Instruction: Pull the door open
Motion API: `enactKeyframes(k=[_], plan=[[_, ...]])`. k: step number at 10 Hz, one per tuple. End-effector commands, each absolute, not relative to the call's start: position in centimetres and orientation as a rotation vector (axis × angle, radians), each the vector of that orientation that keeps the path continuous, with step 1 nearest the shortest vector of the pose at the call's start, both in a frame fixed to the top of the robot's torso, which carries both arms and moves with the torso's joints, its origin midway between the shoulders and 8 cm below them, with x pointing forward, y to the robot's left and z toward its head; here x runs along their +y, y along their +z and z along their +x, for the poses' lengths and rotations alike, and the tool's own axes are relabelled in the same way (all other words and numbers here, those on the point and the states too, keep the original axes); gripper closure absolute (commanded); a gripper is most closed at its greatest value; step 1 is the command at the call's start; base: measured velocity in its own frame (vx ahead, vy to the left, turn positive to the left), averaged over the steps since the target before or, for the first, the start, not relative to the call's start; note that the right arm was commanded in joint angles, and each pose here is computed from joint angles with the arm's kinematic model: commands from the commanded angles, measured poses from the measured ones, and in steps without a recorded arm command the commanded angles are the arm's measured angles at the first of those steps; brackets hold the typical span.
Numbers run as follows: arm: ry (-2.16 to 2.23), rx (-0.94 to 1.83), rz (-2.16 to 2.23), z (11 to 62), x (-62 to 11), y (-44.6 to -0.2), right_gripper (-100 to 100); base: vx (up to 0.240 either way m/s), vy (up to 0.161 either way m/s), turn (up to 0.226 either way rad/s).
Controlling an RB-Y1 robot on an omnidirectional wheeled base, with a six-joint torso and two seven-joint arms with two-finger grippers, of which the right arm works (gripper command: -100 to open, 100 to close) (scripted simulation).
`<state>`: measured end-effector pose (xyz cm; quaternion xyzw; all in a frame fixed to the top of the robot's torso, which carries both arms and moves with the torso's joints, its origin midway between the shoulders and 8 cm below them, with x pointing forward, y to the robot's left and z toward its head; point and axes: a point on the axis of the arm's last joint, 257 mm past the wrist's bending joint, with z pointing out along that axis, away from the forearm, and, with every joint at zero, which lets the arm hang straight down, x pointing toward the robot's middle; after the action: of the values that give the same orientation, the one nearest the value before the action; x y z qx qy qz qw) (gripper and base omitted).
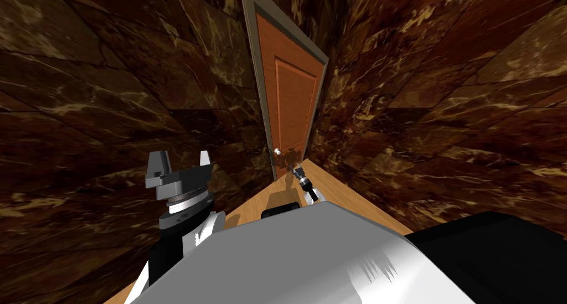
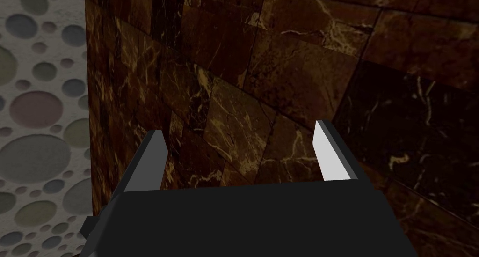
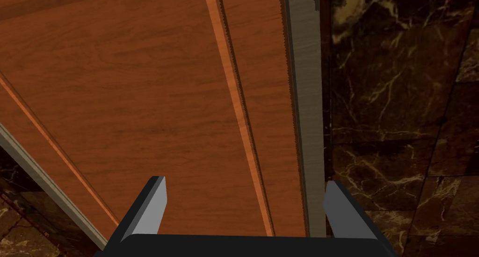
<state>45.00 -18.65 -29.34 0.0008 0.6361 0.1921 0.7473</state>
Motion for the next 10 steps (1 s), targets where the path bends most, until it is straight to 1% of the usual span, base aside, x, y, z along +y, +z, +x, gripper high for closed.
enactKeyframes(k=[1, 5, 8, 10], plan=[[0.403, 1.41, -0.029, 45.1, -18.0, -30.3, -100, 0.107, -0.013, 0.021], [0.373, 1.45, -0.097, 45.0, -16.5, -32.6, -100, 0.099, -0.027, 0.016], [0.356, 1.475, -0.146, 44.8, -15.2, -34.1, -100, 0.092, -0.008, 0.014], [0.344, 1.495, -0.19, 44.6, -14.0, -35.5, -100, 0.126, -0.044, 0.019]])
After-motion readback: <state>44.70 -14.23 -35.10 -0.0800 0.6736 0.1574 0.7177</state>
